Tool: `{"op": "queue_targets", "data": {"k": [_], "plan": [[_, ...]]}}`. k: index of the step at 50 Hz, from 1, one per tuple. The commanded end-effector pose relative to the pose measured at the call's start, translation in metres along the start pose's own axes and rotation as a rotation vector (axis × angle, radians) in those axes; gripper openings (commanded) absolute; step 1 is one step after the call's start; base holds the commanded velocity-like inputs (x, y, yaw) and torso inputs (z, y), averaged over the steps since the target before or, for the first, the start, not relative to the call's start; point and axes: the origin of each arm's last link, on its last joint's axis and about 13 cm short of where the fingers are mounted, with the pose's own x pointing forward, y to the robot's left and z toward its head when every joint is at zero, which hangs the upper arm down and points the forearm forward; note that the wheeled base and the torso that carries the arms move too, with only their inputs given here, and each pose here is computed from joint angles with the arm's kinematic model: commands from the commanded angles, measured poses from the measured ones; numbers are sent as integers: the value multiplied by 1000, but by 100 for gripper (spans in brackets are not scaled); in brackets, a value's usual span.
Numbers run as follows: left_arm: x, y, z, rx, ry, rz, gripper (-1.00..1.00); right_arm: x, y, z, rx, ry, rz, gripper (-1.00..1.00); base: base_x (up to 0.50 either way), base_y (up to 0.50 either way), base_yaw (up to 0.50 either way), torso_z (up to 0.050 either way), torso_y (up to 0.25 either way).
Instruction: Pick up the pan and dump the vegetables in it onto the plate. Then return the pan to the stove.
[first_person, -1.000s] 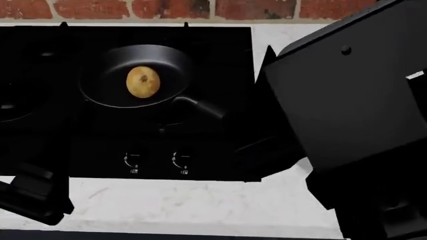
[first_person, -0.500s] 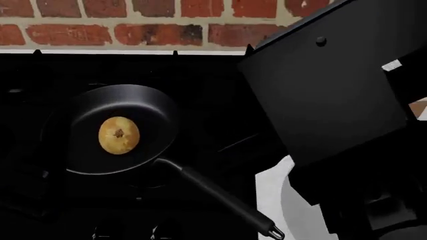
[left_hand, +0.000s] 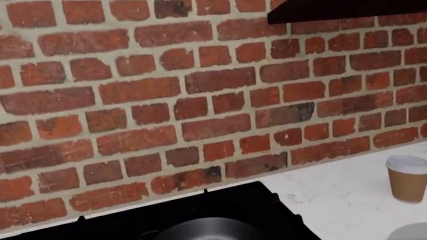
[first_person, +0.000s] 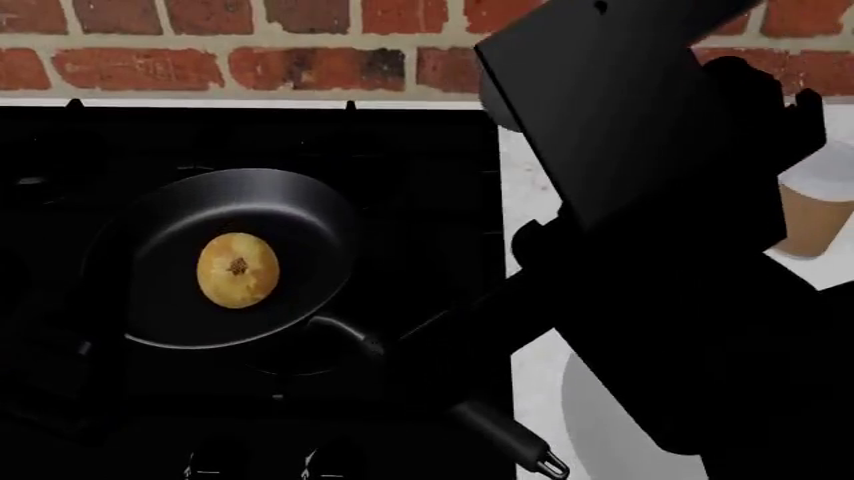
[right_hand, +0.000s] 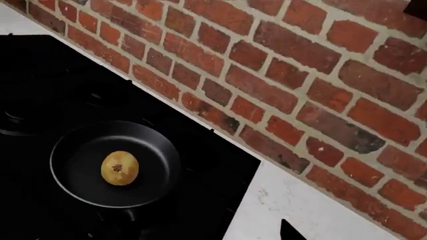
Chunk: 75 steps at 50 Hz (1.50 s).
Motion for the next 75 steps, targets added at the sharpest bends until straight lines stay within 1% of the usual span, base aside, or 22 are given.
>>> {"op": "queue_targets", "data": {"k": [1, 4, 8, 14, 18, 19, 25, 31, 37, 40, 43, 47, 52, 63, 66, 72, 75], "plan": [[3, 0, -2, -41, -13, -13, 100, 5, -1, -6, 59, 106, 120, 100, 0, 0, 0, 0, 0], [3, 0, -4, -44, -12, -13, 100, 5, -3, -4, 60, 143, 121, 100, 0, 0, 0, 0, 0], [3, 0, -4, -48, -13, -18, 100, 13, -4, 0, 28, 184, 129, 100, 0, 0, 0, 0, 0], [2, 1, -6, -53, -12, -15, 100, 27, 3, -3, -7, 216, 180, 100, 0, 0, 0, 0, 0], [3, 2, -7, -56, -11, -14, 100, 31, 3, -4, -13, 227, 186, 100, 0, 0, 0, 0, 0], [3, 2, -8, -58, -10, -15, 100, 34, 5, -6, -26, 239, 193, 100, 0, 0, 0, 0, 0], [2, 3, -9, -58, -9, -8, 100, 41, 10, -10, -37, 256, 214, 100, 0, 0, 0, 0, 0], [3, 2, -8, -58, -9, -12, 100, 48, 9, -7, -46, 282, 212, 100, 0, 0, 0, 0, 0], [3, 2, -8, -57, -9, -15, 100, 57, 10, -7, -56, 300, 234, 100, 0, 0, 0, 0, 0], [2, 3, -9, -57, -6, -13, 100, 63, 8, -9, -47, 300, 236, 100, 0, 0, 0, 0, 0], [2, 3, -9, -59, -6, -10, 100, 70, 7, -12, -39, 308, 239, 100, 0, 0, 0, 0, 0], [2, 3, -10, -61, -5, -11, 100, 77, 11, -17, -43, 327, 263, 100, 0, 0, 0, 0, 0], [2, 3, -11, -62, -2, -10, 100, 85, 8, -19, -38, 337, 269, 100, 0, 0, 0, 0, 0], [2, 4, -14, -68, 4, -9, 100, 107, 10, -36, -42, 381, 308, 100, 0, 0, 0, 0, 0], [2, 4, -13, -66, 2, -9, 100, 111, 7, -36, -40, 382, 308, 100, 0, 0, 0, 0, 0], [3, 3, -12, -64, 2, -13, 100, 117, 10, -33, -60, 390, 325, 100, 0, 0, 0, 0, 0], [3, 4, -12, -63, 2, -11, 100, 125, 11, -33, -69, 399, 332, 100, 0, 0, 0, 0, 0]]}}
